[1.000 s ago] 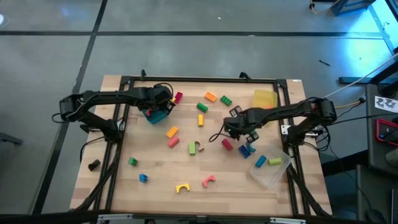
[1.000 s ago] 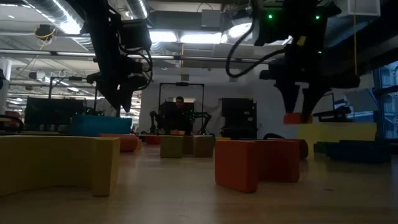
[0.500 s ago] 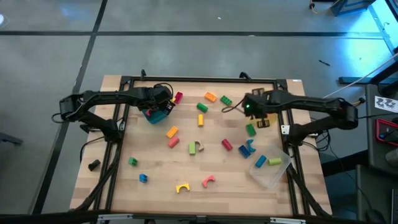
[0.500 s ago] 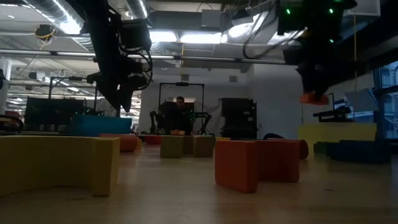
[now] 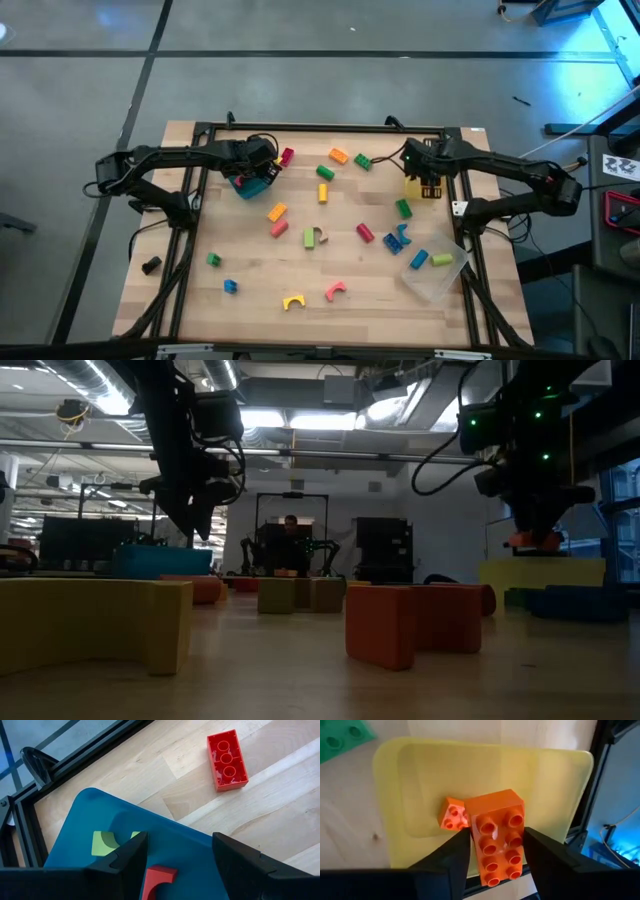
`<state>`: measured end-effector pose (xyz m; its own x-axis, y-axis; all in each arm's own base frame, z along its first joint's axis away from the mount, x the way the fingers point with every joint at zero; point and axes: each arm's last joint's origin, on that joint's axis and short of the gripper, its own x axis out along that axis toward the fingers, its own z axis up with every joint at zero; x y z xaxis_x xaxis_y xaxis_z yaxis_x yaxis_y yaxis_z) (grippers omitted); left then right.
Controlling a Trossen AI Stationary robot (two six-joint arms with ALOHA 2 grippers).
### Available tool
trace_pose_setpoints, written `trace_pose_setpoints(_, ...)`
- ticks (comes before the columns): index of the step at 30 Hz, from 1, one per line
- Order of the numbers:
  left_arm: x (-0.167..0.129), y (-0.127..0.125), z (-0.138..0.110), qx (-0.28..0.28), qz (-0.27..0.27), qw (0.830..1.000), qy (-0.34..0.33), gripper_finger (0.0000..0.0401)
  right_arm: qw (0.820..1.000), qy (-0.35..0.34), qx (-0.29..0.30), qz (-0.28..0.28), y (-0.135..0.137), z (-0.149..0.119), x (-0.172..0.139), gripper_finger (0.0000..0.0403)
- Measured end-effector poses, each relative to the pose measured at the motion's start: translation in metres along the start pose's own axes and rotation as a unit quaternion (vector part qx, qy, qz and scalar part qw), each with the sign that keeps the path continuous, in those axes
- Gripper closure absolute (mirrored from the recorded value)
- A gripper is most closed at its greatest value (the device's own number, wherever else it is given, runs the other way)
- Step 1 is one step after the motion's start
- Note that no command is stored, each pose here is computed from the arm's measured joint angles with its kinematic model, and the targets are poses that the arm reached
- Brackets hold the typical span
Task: Sort blocks by size
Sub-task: Put the orange game piece into the yellow bin, then put the green cylindrical block into the transparent bin
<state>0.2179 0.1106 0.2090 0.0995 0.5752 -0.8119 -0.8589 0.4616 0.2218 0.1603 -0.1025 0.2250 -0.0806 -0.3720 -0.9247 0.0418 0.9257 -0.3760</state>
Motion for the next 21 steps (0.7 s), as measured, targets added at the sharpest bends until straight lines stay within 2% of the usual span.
trace_pose_setpoints(6,0.000,0.000,0.000,0.000,0.000,1.000,0.000,0.0196,1.000,-0.007,0.002,-0.005,0.000,0.002,0.000,0.0196)
trace_pose_setpoints(11,0.000,0.000,0.000,0.000,0.000,1.000,0.000,0.0196,1.000,-0.005,0.007,-0.011,-0.001,0.002,-0.002,0.0193)
trace_pose_setpoints(15,0.000,0.000,0.000,-0.001,0.000,1.000,-0.001,0.0196,0.996,-0.054,0.068,-0.017,-0.010,0.011,-0.013,0.0192)
trace_pose_setpoints(18,0.000,-0.001,0.002,-0.005,-0.005,1.000,-0.008,0.0196,0.979,-0.136,0.152,-0.010,-0.019,0.024,-0.021,0.0192)
trace_pose_setpoints(21,0.000,-0.002,0.004,-0.011,-0.010,1.000,-0.018,0.0196,0.943,-0.242,0.226,0.023,-0.026,0.040,-0.029,0.0192)
